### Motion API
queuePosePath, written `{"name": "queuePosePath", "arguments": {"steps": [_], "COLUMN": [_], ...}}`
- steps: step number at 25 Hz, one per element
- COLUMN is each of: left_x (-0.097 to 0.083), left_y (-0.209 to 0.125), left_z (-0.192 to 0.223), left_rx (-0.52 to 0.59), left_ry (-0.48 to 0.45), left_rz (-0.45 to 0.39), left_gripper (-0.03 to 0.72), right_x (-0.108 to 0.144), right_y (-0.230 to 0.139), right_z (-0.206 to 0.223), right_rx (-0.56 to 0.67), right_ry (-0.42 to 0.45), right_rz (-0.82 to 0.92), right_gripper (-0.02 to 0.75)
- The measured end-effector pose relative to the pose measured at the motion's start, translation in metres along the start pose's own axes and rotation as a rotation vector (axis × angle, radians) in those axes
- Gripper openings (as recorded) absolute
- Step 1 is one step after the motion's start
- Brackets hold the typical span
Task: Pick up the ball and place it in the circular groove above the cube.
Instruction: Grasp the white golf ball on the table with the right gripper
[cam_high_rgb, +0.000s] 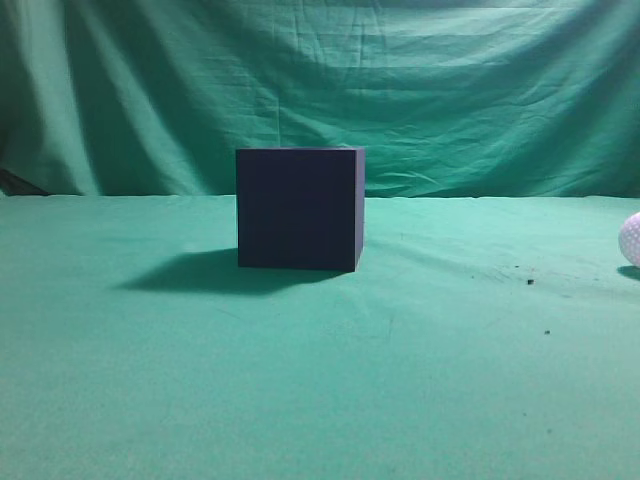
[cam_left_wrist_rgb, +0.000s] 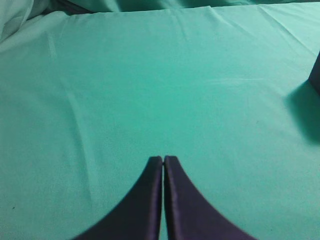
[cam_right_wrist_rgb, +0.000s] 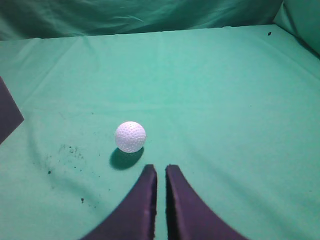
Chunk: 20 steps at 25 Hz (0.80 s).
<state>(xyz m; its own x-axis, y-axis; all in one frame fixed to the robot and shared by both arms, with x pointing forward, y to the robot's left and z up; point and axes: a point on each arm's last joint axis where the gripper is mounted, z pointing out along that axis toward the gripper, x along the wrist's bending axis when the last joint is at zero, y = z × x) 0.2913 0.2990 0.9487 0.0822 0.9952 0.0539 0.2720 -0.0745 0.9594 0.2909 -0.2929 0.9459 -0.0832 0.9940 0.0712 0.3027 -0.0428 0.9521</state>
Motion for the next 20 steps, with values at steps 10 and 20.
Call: {"name": "queuePosePath", "arguments": {"steps": [10,20], "left_x": [0.0,0.0], "left_y": [0.0,0.0], "left_z": [0.0,0.0], "left_rx": [0.0,0.0], "left_ry": [0.0,0.0], "left_rz": [0.0,0.0], "left_gripper": [0.0,0.0], "right_x": [0.001,0.003], "right_y": [0.008,0.057], "right_z": [0.0,-0.016], "right_rx": [-0.084,-0.482], "right_ry": [0.011,0.038], "right_rz": [0.018,0.045], "right_gripper": [0.048,0.048]}}
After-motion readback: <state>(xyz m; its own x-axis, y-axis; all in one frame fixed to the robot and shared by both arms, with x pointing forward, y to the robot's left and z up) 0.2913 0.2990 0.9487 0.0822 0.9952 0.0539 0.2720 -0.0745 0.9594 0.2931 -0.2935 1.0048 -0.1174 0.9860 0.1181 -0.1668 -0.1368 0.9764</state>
